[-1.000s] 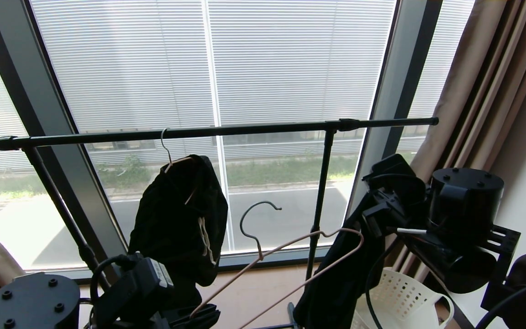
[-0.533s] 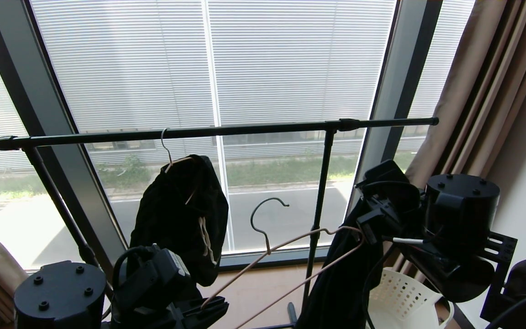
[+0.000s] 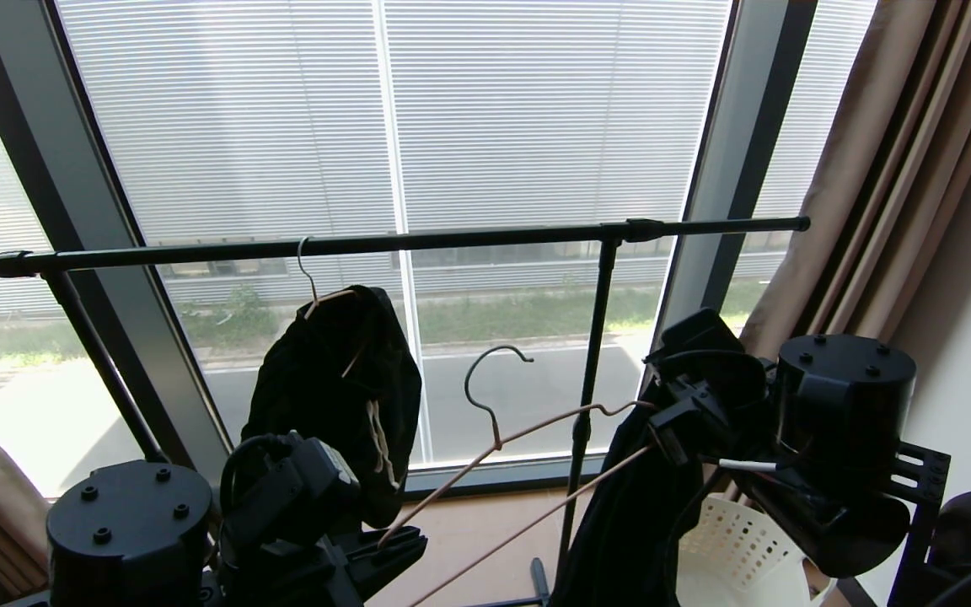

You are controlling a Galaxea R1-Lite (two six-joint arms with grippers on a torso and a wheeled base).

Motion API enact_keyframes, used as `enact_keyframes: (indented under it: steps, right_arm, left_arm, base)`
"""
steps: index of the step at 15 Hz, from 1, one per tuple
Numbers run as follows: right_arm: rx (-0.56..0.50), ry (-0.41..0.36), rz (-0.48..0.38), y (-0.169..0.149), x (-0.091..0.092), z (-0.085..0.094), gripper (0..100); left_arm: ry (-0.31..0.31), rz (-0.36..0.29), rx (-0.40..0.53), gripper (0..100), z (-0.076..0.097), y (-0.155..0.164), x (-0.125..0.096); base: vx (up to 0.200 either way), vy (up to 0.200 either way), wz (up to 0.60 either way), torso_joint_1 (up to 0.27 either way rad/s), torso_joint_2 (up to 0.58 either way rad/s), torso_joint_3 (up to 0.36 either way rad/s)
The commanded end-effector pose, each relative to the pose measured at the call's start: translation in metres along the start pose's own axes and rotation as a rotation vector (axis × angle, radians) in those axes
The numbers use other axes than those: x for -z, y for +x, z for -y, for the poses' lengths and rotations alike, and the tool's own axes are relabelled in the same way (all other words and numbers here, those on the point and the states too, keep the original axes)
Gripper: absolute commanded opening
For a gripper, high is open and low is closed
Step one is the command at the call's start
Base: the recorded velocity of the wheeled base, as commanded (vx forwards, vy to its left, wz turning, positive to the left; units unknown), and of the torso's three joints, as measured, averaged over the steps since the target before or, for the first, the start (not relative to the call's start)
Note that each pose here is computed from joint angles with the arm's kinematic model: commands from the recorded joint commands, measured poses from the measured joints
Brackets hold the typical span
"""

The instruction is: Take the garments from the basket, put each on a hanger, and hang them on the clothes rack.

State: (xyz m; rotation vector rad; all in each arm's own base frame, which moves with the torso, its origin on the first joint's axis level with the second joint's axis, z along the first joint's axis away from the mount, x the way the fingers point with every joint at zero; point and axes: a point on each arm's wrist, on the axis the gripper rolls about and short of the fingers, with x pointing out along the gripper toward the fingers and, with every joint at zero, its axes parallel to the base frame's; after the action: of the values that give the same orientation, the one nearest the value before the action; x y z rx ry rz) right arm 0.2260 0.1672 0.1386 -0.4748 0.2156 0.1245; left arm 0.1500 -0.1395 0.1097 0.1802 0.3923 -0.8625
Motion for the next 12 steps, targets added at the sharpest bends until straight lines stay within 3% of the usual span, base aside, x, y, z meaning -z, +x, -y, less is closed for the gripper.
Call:
enact_keyframes:
  steps: [1,6,12]
  right_arm:
    - [-0.021,-0.005,0.013,-0.003,-0.003,-0.006,0]
    - [-0.083,-0.016,0.051,-0.012,-0.010,-0.024,0]
    - [-0.188,0.007,0.180,-0.040,-0.027,-0.051,0]
  left_arm:
    - [0.001,0.005,-0.001,0,0.000,0.002,-0.002]
    - [0.001,0.002,0.001,0,0.000,0.005,-0.002]
    - [-0.001,-0.012,-0.004,0,-0.002,0.008,-0.001]
  base:
    - [0.000,0.000,0.00,0.000,0.00,0.000]
    - [0.000,0.000,0.00,0.000,0.00,0.000]
    - [0.000,0.000,0.00,0.000,0.00,0.000]
